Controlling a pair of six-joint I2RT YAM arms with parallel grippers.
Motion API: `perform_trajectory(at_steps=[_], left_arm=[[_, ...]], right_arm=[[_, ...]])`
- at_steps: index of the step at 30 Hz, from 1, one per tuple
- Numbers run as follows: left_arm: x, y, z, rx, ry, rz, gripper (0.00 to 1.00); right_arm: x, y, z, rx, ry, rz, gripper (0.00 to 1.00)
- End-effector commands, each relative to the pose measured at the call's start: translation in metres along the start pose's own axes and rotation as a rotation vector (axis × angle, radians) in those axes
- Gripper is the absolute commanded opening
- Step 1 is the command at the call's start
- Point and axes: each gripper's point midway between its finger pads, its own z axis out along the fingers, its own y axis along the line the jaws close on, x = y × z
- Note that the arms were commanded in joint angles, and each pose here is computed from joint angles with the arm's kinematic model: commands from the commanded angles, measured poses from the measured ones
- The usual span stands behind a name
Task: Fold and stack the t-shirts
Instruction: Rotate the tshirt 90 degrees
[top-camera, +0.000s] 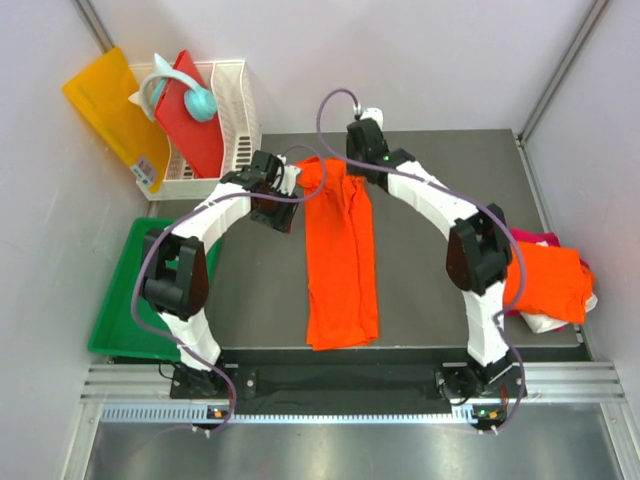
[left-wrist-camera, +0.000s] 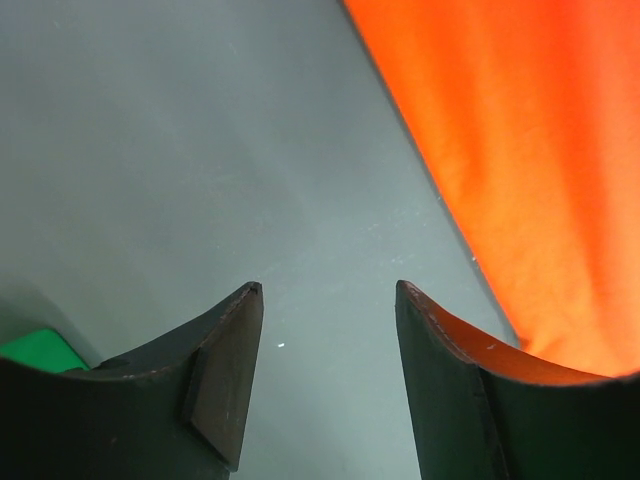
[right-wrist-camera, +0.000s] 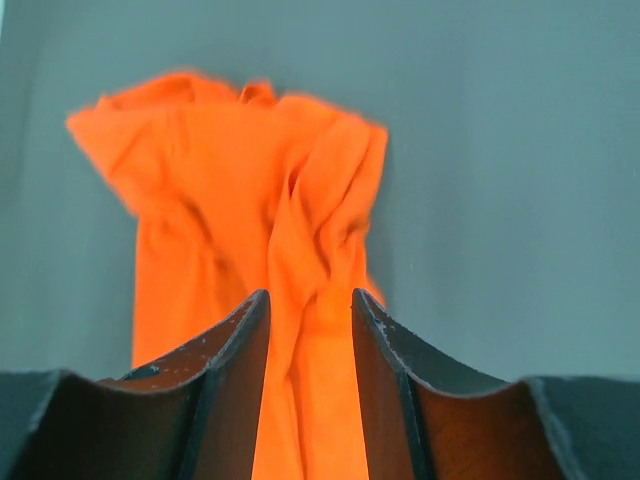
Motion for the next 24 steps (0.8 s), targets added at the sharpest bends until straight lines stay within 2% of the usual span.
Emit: perform_trajectory(at_steps=[1, 2, 9, 24], left_arm=[[0.006, 0.006, -0.004, -0.029, 0.008, -0.003, 0.6], [0.008, 0.008, -0.005, -0.031, 0.008, -0.005, 0.6], [0.021, 0.015, -0.028, -0.014, -0.022, -0.015, 0.59], [0.037, 0.018, -0.034, -0.016, -0.025, -0.035, 0.59]], right_arm=[[-0.013, 0.001, 0.036, -0.029, 0.047, -0.013, 0.39], [-0.03, 0.005, 0.037, -0.044, 0.019, -0.007, 0.39], [-0.014, -0.001, 0.07, -0.055, 0.068, -0.008, 0.33], [0.012, 0.008, 0.089, -0.094, 0.123, -0.02, 0.35]])
